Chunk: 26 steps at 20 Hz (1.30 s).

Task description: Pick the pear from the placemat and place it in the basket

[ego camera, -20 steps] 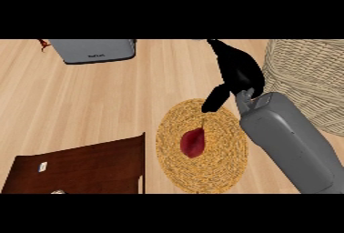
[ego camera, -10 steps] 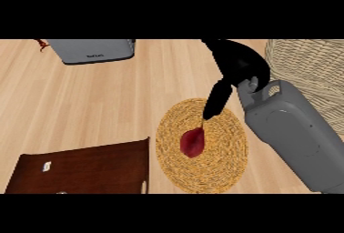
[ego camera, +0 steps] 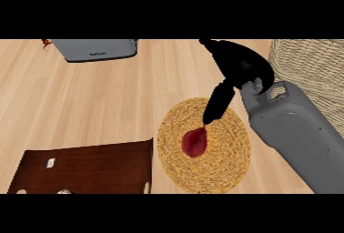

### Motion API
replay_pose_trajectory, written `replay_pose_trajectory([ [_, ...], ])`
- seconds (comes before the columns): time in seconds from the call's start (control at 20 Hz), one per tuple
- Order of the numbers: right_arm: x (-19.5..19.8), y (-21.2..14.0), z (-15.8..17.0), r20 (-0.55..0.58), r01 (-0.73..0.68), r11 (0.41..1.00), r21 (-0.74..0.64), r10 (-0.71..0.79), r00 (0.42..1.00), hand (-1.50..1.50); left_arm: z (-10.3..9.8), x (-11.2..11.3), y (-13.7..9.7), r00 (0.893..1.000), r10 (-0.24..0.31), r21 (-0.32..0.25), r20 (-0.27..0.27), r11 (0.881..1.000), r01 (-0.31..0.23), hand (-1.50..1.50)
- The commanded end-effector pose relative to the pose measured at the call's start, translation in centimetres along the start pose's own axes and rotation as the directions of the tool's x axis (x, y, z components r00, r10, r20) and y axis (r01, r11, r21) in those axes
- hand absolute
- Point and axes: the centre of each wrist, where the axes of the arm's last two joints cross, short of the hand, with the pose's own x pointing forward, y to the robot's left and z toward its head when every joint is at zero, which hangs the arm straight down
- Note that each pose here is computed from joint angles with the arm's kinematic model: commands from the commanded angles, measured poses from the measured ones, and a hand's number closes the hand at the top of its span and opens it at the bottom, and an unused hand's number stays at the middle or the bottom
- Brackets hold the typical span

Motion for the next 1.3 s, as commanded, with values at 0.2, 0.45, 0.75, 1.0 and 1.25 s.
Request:
replay_pose_trajectory([
  [0.2, 0.6, 2.4, 0.5, -0.102, 0.0, 1.0, 0.007, 0.001, 0.995, -1.5, -2.7, 7.5, -4.4, 0.943, 0.114, -0.146, 0.312, 0.987, -0.071, 0.0],
  [0.45, -1.3, 4.3, -0.4, -0.159, -0.05, 0.997, 0.055, 0.058, 0.986, -1.5, -2.9, 8.0, -4.5, 0.943, 0.121, -0.154, 0.31, 0.985, -0.076, 0.0],
  [0.75, -2.1, 7.0, -0.8, -0.182, -0.025, 0.998, 0.065, 0.036, 0.983, -1.5, -2.9, 8.2, -4.4, 0.942, 0.112, -0.171, 0.317, 0.983, -0.059, 0.0],
  [1.0, -2.8, 8.1, -0.9, -0.179, -0.025, 0.998, 0.063, 0.036, 0.983, -1.5, -3.1, 8.8, -4.9, 0.942, 0.119, -0.163, 0.314, 0.984, -0.07, 0.0],
  [1.25, -3.5, 10.0, -0.7, -0.189, -0.03, 0.997, 0.066, 0.042, 0.981, -1.5, -3.4, 8.2, -4.8, 0.945, 0.097, -0.155, 0.311, 0.987, -0.051, 0.0],
])
